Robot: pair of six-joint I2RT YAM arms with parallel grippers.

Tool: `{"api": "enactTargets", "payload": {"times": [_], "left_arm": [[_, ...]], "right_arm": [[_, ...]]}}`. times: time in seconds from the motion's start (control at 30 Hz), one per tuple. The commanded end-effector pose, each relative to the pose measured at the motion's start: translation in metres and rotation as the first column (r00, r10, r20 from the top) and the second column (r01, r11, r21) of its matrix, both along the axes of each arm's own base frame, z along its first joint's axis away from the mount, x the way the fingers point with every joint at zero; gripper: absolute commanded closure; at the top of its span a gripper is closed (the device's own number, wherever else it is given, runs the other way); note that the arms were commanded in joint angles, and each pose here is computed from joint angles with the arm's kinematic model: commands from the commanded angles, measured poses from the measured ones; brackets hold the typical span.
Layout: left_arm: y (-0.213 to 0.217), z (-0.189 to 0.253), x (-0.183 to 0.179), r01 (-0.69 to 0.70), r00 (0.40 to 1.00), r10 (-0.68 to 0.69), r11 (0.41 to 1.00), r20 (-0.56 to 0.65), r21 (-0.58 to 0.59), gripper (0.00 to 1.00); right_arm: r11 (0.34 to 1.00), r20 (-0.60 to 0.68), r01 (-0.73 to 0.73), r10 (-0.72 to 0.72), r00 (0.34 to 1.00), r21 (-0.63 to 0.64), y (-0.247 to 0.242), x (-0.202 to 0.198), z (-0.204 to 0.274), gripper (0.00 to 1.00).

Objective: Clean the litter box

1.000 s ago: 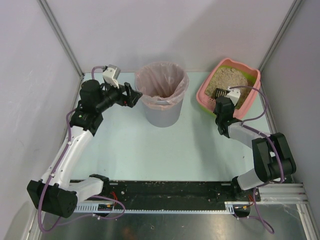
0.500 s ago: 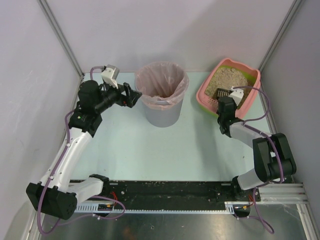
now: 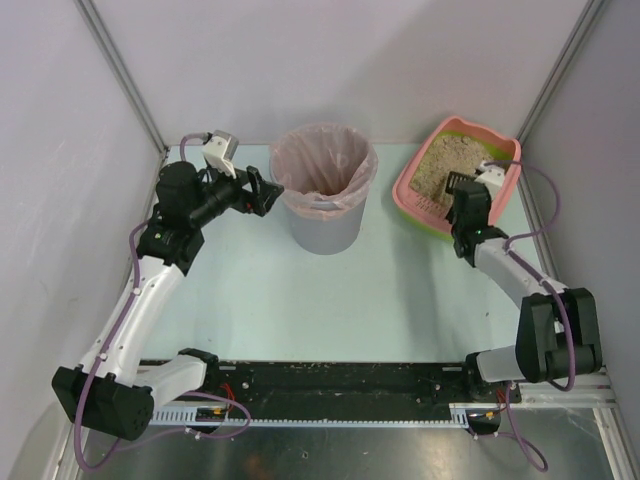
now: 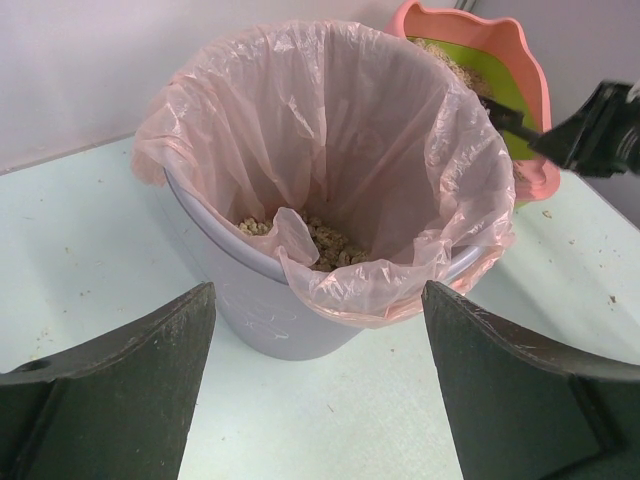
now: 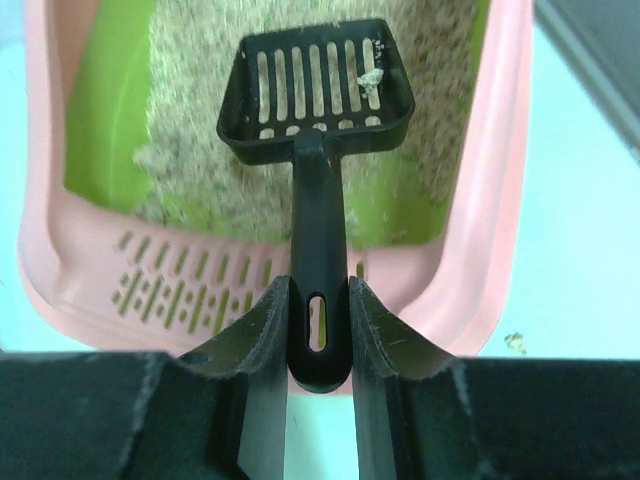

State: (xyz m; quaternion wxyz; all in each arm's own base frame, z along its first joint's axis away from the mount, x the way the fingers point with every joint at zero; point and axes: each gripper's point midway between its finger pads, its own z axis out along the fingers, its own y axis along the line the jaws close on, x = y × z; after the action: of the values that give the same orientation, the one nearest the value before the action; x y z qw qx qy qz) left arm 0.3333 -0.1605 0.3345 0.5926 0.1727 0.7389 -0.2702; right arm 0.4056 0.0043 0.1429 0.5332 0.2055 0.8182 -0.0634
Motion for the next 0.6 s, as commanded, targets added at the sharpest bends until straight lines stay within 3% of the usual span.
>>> {"api": "enactTargets", "payload": {"times": [0.0,0.23,0.57], "left_arm": [[-0.006,0.012,-0.003,0.033,0.998,-0.033,0.999,0.046,-0.015,0.12],[-0.003,0.003,0.003,0.013,0.999,-0.013,1.0,0.03,0.002,0.12],[-0.005,-0.003,0.006,0.018,1.0,-0.018,1.0,0.015,0.006,0.12]], "right_arm": [[0.997,0.04,-0.027,0.024,0.999,0.071,-0.008,0.015,0.06,1.0],[0.983,-0.11,-0.06,0.08,0.991,0.173,-0.017,0.031,0.066,1.0],[0.982,-0.27,-0.044,0.094,0.958,0.185,-0.026,0.067,0.056,1.0]]}}
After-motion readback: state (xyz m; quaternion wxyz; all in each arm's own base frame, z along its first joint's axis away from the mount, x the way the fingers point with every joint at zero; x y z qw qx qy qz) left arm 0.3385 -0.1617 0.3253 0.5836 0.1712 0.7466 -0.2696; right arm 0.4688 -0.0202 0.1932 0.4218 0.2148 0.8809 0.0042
